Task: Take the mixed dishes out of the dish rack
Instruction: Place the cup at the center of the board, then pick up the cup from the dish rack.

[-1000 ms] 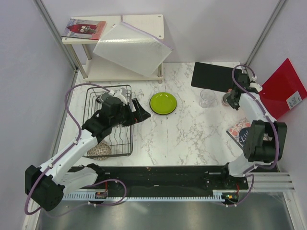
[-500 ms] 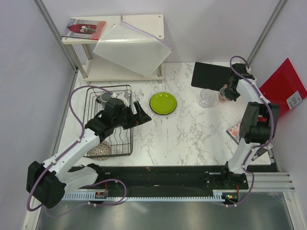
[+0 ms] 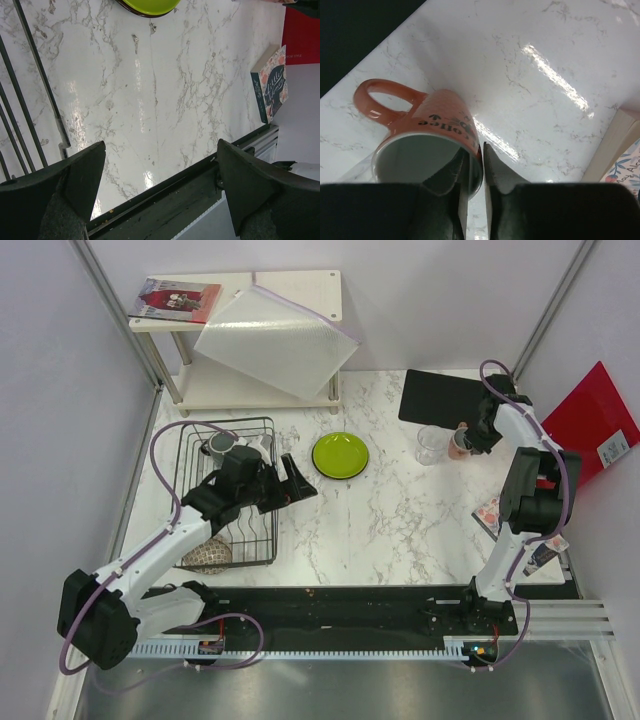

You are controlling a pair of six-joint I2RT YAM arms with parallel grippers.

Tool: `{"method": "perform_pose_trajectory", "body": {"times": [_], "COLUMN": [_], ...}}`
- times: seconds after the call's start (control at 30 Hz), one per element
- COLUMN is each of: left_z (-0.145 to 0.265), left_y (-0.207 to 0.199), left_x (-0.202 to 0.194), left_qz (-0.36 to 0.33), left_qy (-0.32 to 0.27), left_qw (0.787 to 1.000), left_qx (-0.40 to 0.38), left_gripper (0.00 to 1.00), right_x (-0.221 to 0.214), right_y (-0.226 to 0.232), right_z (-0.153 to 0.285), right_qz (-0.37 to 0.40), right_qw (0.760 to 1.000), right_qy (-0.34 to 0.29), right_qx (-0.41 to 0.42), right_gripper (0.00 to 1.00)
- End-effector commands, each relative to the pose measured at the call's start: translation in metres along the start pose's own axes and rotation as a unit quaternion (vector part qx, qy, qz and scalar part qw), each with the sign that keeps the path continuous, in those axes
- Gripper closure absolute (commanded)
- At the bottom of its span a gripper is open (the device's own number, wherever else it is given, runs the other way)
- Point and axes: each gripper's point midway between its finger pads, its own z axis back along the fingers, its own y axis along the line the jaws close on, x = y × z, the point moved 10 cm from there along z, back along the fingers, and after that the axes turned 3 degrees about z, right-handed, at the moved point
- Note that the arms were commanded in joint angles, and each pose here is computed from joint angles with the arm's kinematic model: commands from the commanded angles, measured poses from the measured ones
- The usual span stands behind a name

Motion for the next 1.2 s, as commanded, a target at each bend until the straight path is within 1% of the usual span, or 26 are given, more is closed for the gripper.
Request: {"method": "perform_pose_trajectory", "body": {"times": [0.0,0.03,0.07,0.13,0.17,0.27,0.4,0.47,0.5,0.53,0.6,0.63,0.67,0.7,0.73,0.77,0.8,0.83,0.87,0.9,0.93,1.0,1.03,1.1,1.13,1.17], "left_z": [-0.002,-0.002,-0.002,-0.002,-0.003,-0.003,-0.004,-0.004,-0.003,-0.003,-0.003,-0.002,-0.001,0.0,0.001,0.002,0.003,0.005,0.008,0.01,0.012,0.019,0.022,0.029,0.031,0.036], "left_y": [-0.002,-0.001,-0.001,-0.001,-0.001,-0.001,-0.001,-0.002,-0.003,-0.004,-0.005,-0.004,-0.003,-0.004,-0.002,-0.003,-0.002,-0.001,0.0,0.001,0.0,0.002,0.004,0.011,0.014,0.015], "left_x": [-0.001,-0.002,-0.002,-0.002,-0.001,-0.001,0.001,0.002,0.003,0.004,0.006,0.006,0.008,0.01,0.01,0.015,0.017,0.02,0.025,0.029,0.032,0.041,0.045,0.06,0.066,0.076], "left_qz": [0.013,0.014,0.014,0.014,0.014,0.014,0.01,0.006,0.002,-0.003,-0.008,-0.01,-0.013,-0.014,-0.018,-0.022,-0.027,-0.037,-0.042,-0.046,-0.07,-0.081,-0.089,-0.096,-0.097,-0.097], "left_qy": [0.008,0.01,0.008,0.007,0.005,0.004,-0.001,-0.003,-0.004,-0.005,-0.011,-0.012,-0.021,-0.028,-0.029,-0.047,-0.054,-0.063,-0.079,-0.086,-0.089,-0.109,-0.117,-0.139,-0.149,-0.173], "left_qw": [1.0,1.0,1.0,1.0,1.0,1.0,1.0,1.0,1.0,1.0,1.0,1.0,1.0,0.999,0.999,0.998,0.997,0.996,0.992,0.99,0.988,0.983,0.98,0.972,0.968,0.959], "left_qx": [-0.014,-0.012,-0.012,-0.011,-0.011,-0.011,-0.007,-0.007,-0.009,-0.01,-0.009,-0.005,0.002,0.007,0.019,0.033,0.046,0.058,0.086,0.097,0.101,0.125,0.137,0.164,0.178,0.203], "left_gripper": [0.02,0.02,0.02,0.02,0.02,0.02,0.02,0.02,0.02,0.02,0.03,0.03,0.03,0.03,0.03,0.03,0.03,0.03,0.03,0.03,0.02,0.01,0.0,0.01,0.01,0.01], "right_x": [0.005,0.007,0.007,0.009,0.009,0.015,0.031,0.046,0.052,0.06,0.063,0.061,0.052,0.043,0.021,0.001,-0.015,-0.045,-0.063,-0.077,-0.106,-0.131,-0.152,-0.163,-0.176,-0.181], "right_y": [0.003,0.003,0.003,0.002,0.003,0.004,0.007,0.009,0.011,0.014,0.019,0.026,0.035,0.042,0.054,0.062,0.057,0.068,0.067,0.06,0.063,0.056,0.052,0.041,0.035,0.03], "right_z": [0.006,0.009,0.01,0.016,0.019,0.033,0.067,0.092,0.105,0.129,0.152,0.172,0.183,0.192,0.206,0.215,0.239,0.231,0.236,0.249,0.245,0.249,0.241,0.241,0.233,0.23], "right_qz": [0.005,0.004,0.005,0.003,0.002,-0.003,-0.02,-0.035,-0.042,-0.048,-0.063,-0.062,-0.048,-0.038,-0.011,0.018,0.032,0.062,0.083,0.117,0.158,0.211,0.259,0.272,0.289,0.29], "right_qw": [1.0,1.0,1.0,0.999,0.999,0.998,0.995,0.991,0.988,0.983,0.975,0.964,0.955,0.947,0.925,0.903,0.876,0.849,0.827,0.799,0.778,0.757,0.747,0.745,0.739,0.736], "right_qy": [-0.009,-0.013,-0.016,-0.021,-0.024,-0.04,-0.075,-0.105,-0.118,-0.133,-0.139,-0.155,-0.142,-0.147,-0.153,-0.138,-0.155,-0.152,-0.152,-0.172,-0.161,-0.168,-0.162,-0.18,-0.176,-0.178], "right_qx": [0.022,0.024,0.024,0.028,0.033,0.045,0.068,0.078,0.09,0.118,0.161,0.206,0.255,0.284,0.349,0.405,0.456,0.503,0.535,0.564,0.586,0.595,0.59,0.582,0.582,0.584], "right_gripper": [0.7,0.66,0.59,0.52,0.47,0.39,0.31,0.28,0.27,0.26,0.25,0.24,0.23,0.23,0.23,0.23,0.23,0.23,0.23,0.23,0.23,0.23,0.23,0.23,0.23,0.23]}}
